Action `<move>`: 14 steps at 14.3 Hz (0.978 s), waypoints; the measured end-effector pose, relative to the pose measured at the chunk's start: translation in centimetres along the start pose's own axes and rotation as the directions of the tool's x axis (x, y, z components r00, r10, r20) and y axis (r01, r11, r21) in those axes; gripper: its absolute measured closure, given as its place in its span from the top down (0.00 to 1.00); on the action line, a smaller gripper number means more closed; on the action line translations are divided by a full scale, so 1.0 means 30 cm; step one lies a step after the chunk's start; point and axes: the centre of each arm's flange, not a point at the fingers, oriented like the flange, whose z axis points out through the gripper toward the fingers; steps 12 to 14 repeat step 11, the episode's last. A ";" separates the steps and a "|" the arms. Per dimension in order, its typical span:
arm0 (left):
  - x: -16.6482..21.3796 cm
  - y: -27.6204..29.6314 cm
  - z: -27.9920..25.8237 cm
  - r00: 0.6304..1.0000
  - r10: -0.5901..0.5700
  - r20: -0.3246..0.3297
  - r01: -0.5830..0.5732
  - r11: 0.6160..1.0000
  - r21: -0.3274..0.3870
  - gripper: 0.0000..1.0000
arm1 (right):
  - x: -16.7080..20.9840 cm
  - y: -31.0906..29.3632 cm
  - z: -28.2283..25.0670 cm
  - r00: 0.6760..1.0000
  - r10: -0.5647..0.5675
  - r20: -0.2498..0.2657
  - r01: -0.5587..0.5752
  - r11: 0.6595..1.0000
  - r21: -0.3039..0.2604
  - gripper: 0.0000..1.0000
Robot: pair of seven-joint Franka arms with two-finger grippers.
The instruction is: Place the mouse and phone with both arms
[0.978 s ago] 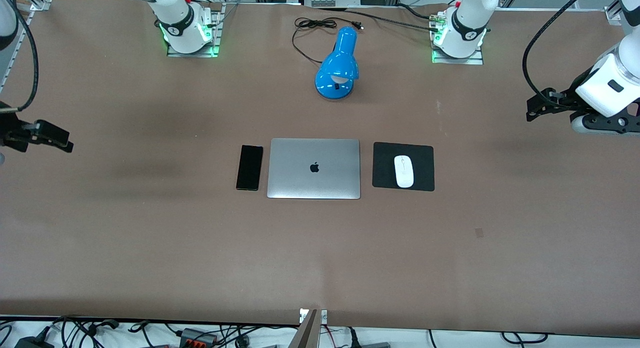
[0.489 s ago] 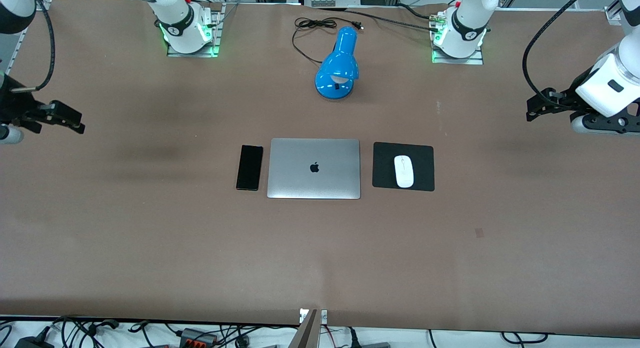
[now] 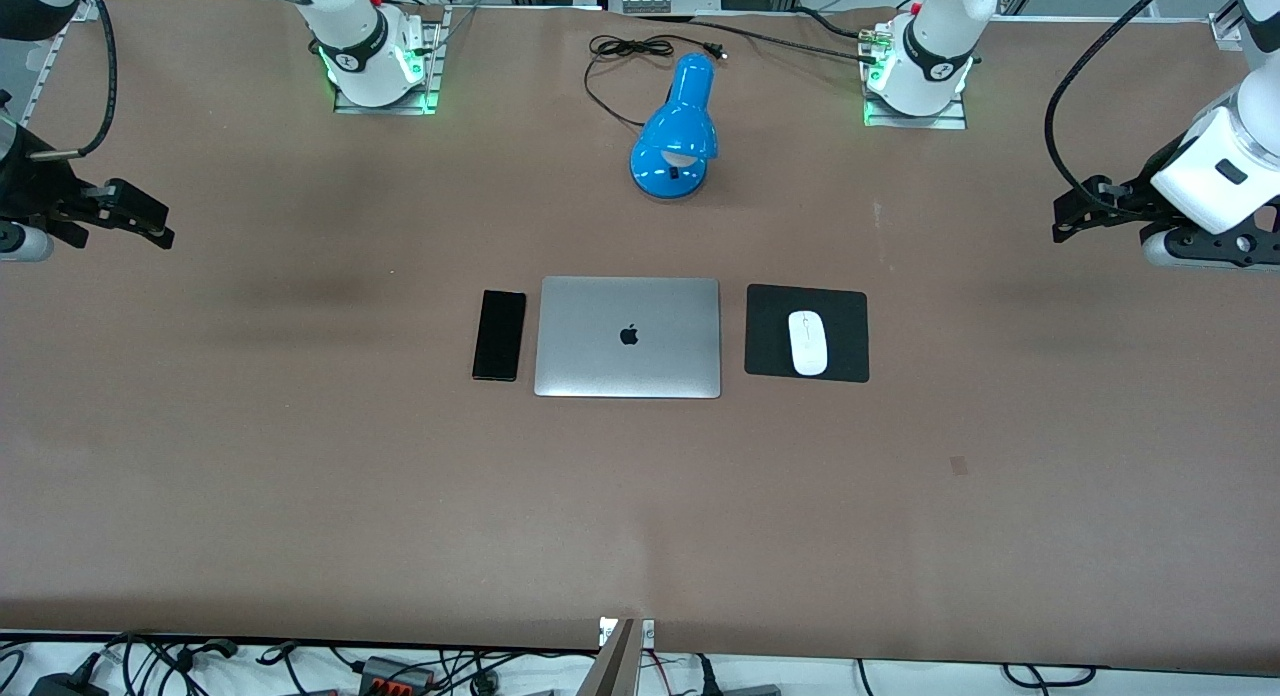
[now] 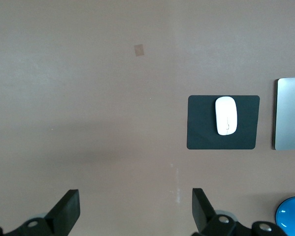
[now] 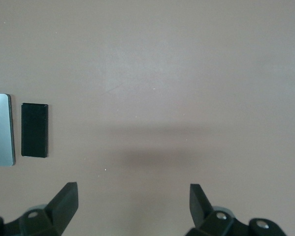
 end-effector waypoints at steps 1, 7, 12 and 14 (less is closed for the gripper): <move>0.000 0.000 0.000 1.000 0.000 0.000 0.000 1.000 0.000 1.00 | -0.001 0.002 -0.002 1.000 0.001 -0.001 -0.001 1.000 0.000 1.00; -0.001 0.000 0.000 1.000 0.000 0.002 0.000 1.000 0.000 1.00 | -0.002 -0.014 -0.010 1.000 -0.018 -0.005 0.018 1.000 0.000 1.00; -0.001 0.000 0.001 1.000 0.000 0.002 0.000 1.000 0.000 1.00 | -0.003 -0.014 -0.011 1.000 -0.021 -0.002 0.021 1.000 0.000 1.00; -0.001 0.000 0.001 1.000 0.000 0.002 0.000 1.000 0.000 1.00 | -0.003 -0.014 -0.011 1.000 -0.021 -0.002 0.021 1.000 0.000 1.00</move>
